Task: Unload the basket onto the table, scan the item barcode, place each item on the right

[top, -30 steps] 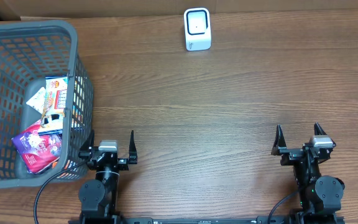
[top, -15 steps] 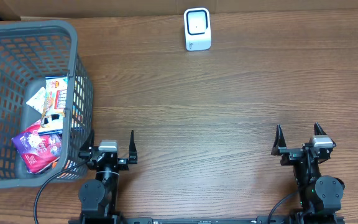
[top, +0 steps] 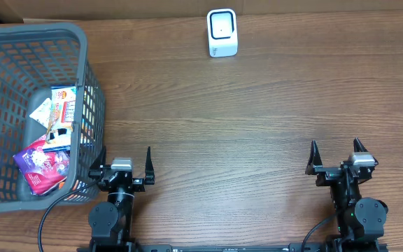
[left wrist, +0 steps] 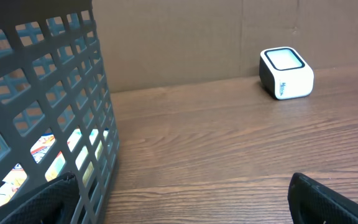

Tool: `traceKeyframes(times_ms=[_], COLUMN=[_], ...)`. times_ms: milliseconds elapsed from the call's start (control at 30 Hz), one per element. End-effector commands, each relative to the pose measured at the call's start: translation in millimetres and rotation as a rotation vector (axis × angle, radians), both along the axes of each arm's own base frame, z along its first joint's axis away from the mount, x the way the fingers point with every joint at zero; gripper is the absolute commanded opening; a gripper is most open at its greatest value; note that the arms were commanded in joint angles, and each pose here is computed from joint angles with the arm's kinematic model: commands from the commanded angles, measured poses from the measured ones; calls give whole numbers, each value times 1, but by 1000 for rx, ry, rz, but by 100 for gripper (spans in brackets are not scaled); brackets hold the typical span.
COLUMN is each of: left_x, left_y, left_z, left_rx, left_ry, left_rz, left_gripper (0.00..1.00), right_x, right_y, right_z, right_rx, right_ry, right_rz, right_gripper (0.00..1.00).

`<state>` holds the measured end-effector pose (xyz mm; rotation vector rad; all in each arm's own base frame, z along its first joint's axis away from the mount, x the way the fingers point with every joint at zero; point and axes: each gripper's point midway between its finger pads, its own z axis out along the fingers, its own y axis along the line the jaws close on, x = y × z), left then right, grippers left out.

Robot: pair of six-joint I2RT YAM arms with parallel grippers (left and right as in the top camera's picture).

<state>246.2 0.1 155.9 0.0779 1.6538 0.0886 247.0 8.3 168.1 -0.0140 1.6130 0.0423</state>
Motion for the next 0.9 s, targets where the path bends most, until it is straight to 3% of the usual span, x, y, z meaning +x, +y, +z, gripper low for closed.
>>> traceKeyframes(times_ms=[0,367,567,700,867], left_x=[0,0,-15,-19,-31], left_y=[5,-3,-74,-80,-91], left_z=[1,2,9,14,53], left_rx=[13,12,-65,-148,-151], left_ry=[-11,-14,-31,-23,-90], left_rz=[25,-17,-439,-474,-555], left_gripper=[100,100,100,100,100], right_x=[0,0,0,0,0], right_y=[-2,-2,-2,-2,-2], right_z=[-2,-2,-2,-2,-2], right_rx=[3,3,3,3,3], right_ry=[-3,-3,-3,-3,-3], right_rz=[-11,-11,-11,-11,-11], right_gripper=[100,100,100,100,100])
